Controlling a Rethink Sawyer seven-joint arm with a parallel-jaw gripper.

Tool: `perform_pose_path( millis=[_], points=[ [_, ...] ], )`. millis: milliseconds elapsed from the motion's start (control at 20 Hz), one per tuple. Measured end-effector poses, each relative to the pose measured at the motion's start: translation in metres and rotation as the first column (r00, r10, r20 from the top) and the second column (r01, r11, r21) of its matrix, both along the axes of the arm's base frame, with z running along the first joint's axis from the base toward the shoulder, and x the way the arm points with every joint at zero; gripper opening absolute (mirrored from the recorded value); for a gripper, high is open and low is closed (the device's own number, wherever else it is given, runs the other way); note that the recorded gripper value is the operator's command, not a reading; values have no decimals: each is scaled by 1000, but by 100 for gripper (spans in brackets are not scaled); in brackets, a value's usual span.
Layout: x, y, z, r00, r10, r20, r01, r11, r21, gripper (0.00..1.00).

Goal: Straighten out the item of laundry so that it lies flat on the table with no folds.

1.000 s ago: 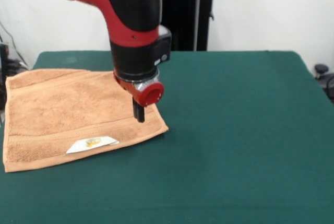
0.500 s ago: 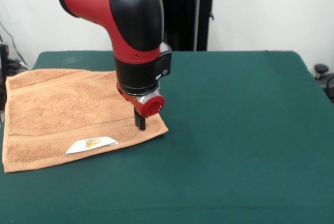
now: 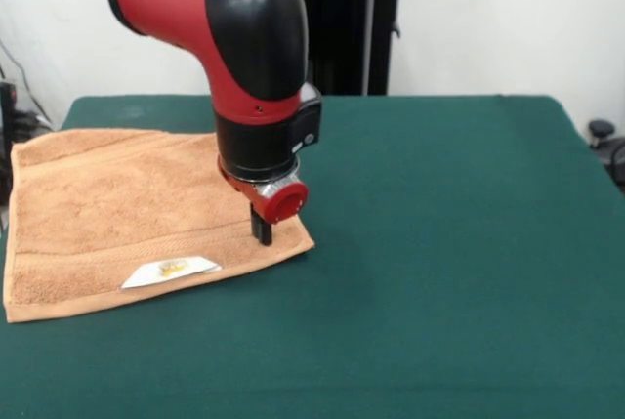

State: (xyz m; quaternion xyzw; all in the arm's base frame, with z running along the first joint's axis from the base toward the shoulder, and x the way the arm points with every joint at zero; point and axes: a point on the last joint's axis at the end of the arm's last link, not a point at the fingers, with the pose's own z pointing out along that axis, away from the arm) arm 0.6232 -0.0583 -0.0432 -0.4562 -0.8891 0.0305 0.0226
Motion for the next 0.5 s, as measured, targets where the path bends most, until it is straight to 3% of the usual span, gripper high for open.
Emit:
perform_pose_path(
  millis=[500],
  points=[
    [19, -5, -2, 993, 13, -119, -7, 999, 47, 0]
  ],
)
